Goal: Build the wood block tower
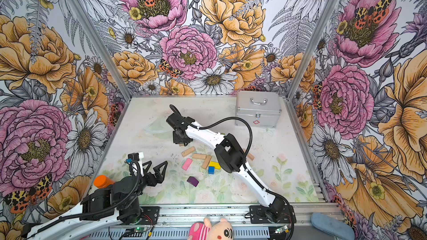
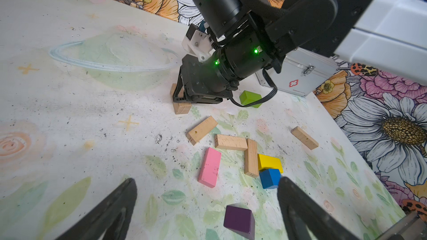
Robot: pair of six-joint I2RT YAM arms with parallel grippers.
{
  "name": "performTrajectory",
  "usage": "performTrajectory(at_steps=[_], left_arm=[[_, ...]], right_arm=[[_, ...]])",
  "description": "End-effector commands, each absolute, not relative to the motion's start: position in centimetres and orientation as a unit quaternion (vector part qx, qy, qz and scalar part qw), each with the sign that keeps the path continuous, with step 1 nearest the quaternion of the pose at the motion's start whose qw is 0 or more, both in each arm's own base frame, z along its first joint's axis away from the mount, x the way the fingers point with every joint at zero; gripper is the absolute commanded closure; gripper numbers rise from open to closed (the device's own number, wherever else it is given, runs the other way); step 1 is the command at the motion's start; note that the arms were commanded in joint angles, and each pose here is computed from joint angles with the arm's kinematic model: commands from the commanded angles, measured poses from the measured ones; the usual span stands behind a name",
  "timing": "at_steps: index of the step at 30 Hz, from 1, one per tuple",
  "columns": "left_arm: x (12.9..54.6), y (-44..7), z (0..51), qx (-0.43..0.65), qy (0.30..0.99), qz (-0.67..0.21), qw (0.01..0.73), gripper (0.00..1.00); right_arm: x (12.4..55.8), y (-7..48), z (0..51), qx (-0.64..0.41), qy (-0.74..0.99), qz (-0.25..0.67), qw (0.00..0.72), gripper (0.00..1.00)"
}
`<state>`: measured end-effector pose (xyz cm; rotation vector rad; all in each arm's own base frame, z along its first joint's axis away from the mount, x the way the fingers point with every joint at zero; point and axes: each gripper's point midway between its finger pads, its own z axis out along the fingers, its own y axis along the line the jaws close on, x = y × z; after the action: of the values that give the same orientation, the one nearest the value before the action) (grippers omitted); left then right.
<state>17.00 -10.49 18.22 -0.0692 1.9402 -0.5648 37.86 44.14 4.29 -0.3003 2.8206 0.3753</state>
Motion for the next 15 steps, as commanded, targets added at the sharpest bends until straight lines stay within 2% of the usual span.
performTrajectory(at_steps=[1, 9, 15], left_arm=[[16.9, -10.2, 19.4, -0.027, 0.808, -0.243, 0.536, 0.04], [16.9, -10.2, 19.6, -0.029, 0.807, -0.243, 0.537, 0.04], [17.2, -10.5, 20.4, -0.021, 0.808, -0.232, 0.541, 0.04]], right_arm=[[39.7, 43.1, 9.6, -0.129, 0.964, 0.142, 0.187, 0.65], [40.8, 38.5, 12.5, -0.141, 0.962, 0.122, 0.2, 0.71], [38.2, 34.2, 13.4, -0.177, 0.962, 0.087, 0.19, 0.71]])
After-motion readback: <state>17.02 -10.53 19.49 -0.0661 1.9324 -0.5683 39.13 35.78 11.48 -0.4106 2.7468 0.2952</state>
